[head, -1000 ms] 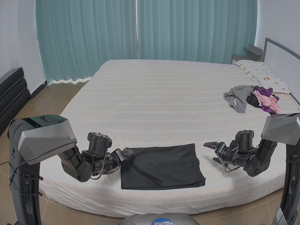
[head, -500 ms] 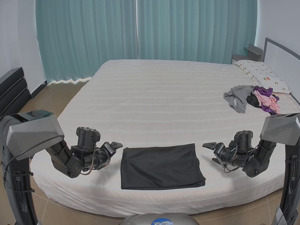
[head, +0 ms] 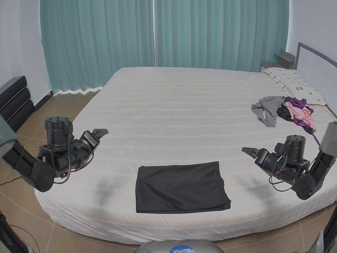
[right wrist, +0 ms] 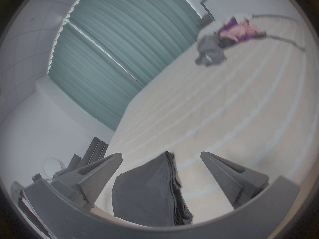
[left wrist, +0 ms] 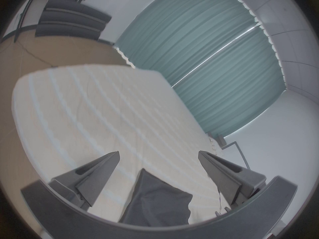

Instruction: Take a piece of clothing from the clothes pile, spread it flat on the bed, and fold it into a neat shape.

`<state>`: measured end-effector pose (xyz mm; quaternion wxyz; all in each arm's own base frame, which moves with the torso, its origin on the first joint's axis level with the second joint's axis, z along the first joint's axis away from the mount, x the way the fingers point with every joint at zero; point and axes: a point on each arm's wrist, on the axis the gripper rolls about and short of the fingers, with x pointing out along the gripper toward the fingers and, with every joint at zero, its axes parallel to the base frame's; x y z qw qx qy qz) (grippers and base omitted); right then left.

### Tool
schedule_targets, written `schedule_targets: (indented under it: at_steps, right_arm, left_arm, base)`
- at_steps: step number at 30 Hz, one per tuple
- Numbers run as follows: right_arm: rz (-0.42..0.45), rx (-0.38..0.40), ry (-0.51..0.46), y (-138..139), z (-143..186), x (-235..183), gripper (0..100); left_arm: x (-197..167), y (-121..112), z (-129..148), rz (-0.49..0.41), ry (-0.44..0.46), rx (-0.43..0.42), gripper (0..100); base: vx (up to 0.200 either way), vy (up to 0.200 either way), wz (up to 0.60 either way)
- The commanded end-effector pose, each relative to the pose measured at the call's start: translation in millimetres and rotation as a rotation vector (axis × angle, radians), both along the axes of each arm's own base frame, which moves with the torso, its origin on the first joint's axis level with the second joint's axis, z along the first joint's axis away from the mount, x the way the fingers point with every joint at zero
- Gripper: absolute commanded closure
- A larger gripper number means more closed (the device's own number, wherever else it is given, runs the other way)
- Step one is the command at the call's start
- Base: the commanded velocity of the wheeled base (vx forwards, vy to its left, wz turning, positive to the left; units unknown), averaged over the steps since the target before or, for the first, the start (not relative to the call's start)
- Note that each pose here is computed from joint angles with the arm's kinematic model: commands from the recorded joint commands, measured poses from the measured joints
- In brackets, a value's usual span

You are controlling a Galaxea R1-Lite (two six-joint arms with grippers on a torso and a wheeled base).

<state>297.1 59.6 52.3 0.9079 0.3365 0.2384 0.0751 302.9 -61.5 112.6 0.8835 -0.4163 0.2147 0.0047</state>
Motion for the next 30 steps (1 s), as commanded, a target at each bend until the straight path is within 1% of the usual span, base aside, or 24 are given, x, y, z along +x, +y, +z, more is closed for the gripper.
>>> schedule_targets:
  at_steps: [1, 2, 3, 4, 7, 9, 10, 11, 13, 15, 16, 20, 21, 22, 24, 25, 26, 27, 28, 30]
  right_arm:
    - [-0.029, -0.187, -0.319, -20.4, 85.5, -80.0, 0]
    - [-0.029, -0.187, -0.319, -20.4, 85.5, -80.0, 0]
    - [-0.038, -0.226, -0.35, -25.2, 92.1, -92.1, 0]
    - [-0.052, -0.248, -0.379, -30.6, 97.6, -106.4, 0]
    - [-0.08, -0.256, -0.445, -38.2, 107.0, -133.7, 0]
    - [-0.09, -0.273, -0.481, -41.7, 111.3, -150.6, 0]
    - [-0.097, -0.29, -0.491, -43.9, 112.1, -159.0, 0]
    - [-0.1, -0.3, -0.49, -45.1, 111.6, -163.8, 0]
    - [-0.098, -0.342, -0.493, -48.2, 108.3, -184.5, 0]
    - [-0.094, -0.358, -0.495, -49.0, 106.7, -193.5, 0]
    - [-0.089, -0.38, -0.502, -50.4, 104.9, -208.9, 0]
    - [-0.091, -0.412, -0.521, -53.4, 104.8, -237.5, 0]
    - [-0.091, -0.415, -0.522, -53.5, 104.8, -238.3, 0]
    - [-0.081, -0.459, -0.527, -54.8, 100.6, -253.3, 0]
    - [-0.071, -0.506, -0.533, -56.1, 94.4, -268.3, 0]
    - [-0.071, -0.506, -0.533, -56.1, 94.4, -268.3, 0]
    - [-0.063, -0.547, -0.545, -57.3, 91.0, -283.0, 0]
    - [-0.062, -0.548, -0.544, -57.4, 90.6, -283.9, 0]
    - [-0.057, -0.575, -0.55, -58.4, 90.5, -295.2, 0]
    - [-0.045, -0.598, -0.532, -59.4, 86.3, -306.6, 0]
  left_arm:
    - [-83.0, 22.7, 82.6, 0.046, -0.283, 0.138, 0]
    - [-83.0, 22.7, 82.6, 0.046, -0.283, 0.138, 0]
    - [-97.0, 25.4, 90.6, 0.053, -0.321, 0.178, 0]
    - [-111.6, 28.5, 97.2, 0.062, -0.357, 0.22, 0]
    - [-144.7, 34.1, 106.0, 0.059, -0.429, 0.288, 0]
    - [-166.9, 38.9, 111.7, 0.063, -0.468, 0.358, 0]
    - [-175.9, 41.1, 113.7, 0.075, -0.473, 0.39, 0]
    - [-181.2, 42.3, 115.0, 0.083, -0.476, 0.405, 0]
    - [-202.9, 47.2, 118.5, 0.12, -0.493, 0.454, 0]
    - [-210.4, 48.9, 118.9, 0.13, -0.497, 0.475, 0]
    - [-224.6, 52.1, 119.5, 0.145, -0.511, 0.501, 0]
    - [-248.7, 57.4, 116.6, 0.18, -0.51, 0.517, 0]
    - [-249.8, 57.6, 116.9, 0.183, -0.512, 0.516, 0]
    - [-260.3, 59.8, 113.5, 0.186, -0.497, 0.527, 0]
    - [-272.0, 62.2, 109.5, 0.189, -0.487, 0.532, 0]
    - [-272.0, 62.2, 109.5, 0.189, -0.487, 0.532, 0]
    - [-286.6, 65.2, 105.7, 0.202, -0.493, 0.543, 0]
    - [-287.7, 65.3, 105.9, 0.203, -0.496, 0.544, 0]
    - [-298.4, 67.4, 101.8, 0.217, -0.498, 0.592, 0]
    - [-310.9, 69.2, 96.5, 0.245, -0.496, 0.64, 0]
  base:
    - [0.0, 0.0, 0.0]
    - [0.0, 0.0, 0.0]
    - [0.0, 0.0, 0.0]
    - [0.0, 0.0, 0.0]
    - [0.0, 0.0, 0.0]
    - [0.0, 0.0, 0.0]
    - [0.0, 0.0, 0.0]
    - [0.0, 0.0, 0.0]
    - [0.0, 0.0, 0.0]
    - [0.0, 0.0, 0.0]
    - [0.0, 0.0, 0.0]
    - [0.0, 0.0, 0.0]
    - [0.0, 0.0, 0.0]
    - [0.0, 0.0, 0.0]
    - [0.0, 0.0, 0.0]
    - [0.0, 0.0, 0.0]
    - [0.0, 0.0, 0.0]
    - [0.0, 0.0, 0.0]
    - [0.0, 0.0, 0.0]
    - [0.0, 0.0, 0.0]
